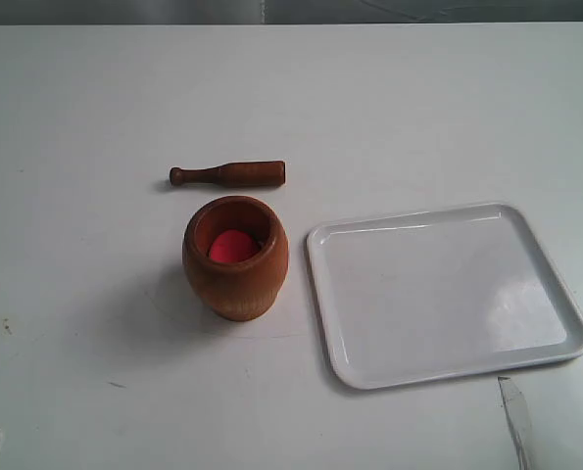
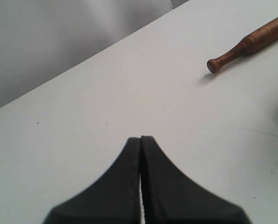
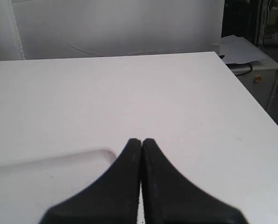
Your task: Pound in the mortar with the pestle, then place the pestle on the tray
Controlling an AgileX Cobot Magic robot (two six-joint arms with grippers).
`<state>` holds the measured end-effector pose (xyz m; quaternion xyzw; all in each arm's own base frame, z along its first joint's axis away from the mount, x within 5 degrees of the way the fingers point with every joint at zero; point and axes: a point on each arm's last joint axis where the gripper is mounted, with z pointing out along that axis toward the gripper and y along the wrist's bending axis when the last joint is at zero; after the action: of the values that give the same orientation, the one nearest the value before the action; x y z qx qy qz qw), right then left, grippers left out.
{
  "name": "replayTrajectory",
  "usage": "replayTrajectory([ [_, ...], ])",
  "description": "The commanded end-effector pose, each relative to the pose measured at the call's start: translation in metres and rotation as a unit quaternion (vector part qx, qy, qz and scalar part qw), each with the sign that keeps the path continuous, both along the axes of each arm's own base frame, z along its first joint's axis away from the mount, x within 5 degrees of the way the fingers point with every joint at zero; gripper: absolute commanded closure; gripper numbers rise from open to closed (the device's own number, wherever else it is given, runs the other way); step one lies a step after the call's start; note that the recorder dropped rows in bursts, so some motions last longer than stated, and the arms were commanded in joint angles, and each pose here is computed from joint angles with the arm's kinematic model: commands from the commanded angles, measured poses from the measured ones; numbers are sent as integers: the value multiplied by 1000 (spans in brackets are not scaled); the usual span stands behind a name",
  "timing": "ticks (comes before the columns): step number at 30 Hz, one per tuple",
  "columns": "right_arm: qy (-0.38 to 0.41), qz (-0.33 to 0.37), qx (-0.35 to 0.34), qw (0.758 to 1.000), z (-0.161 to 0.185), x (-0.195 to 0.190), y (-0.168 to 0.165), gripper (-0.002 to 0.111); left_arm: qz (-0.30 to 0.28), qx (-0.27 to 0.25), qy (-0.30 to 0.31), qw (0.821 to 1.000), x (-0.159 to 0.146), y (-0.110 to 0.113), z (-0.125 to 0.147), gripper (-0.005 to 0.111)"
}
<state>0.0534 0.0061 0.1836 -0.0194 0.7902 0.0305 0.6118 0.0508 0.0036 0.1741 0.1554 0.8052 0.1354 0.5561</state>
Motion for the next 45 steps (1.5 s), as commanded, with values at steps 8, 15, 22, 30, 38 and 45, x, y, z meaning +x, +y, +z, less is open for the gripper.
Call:
replayTrajectory([
  [8,-1,2,1,1000,-1,0,0,108,-3,-7,-2,1000,0,-1,0,107],
  [15,-89,-11,-10,996,15,3,-2,108,-3,-7,-2,1000,0,-1,0,107],
  [22,-267,-80,160,947,48,-1,-15,108,-3,-7,-2,1000,0,-1,0,107],
  [30,-356,-93,340,865,63,-9,-25,108,-3,-7,-2,1000,0,-1,0,107],
  [38,-459,96,247,848,115,0,5,108,-3,-7,-2,1000,0,-1,0,107],
  [45,-409,270,39,871,186,78,46,108,-3,-7,-2,1000,0,-1,0,107],
])
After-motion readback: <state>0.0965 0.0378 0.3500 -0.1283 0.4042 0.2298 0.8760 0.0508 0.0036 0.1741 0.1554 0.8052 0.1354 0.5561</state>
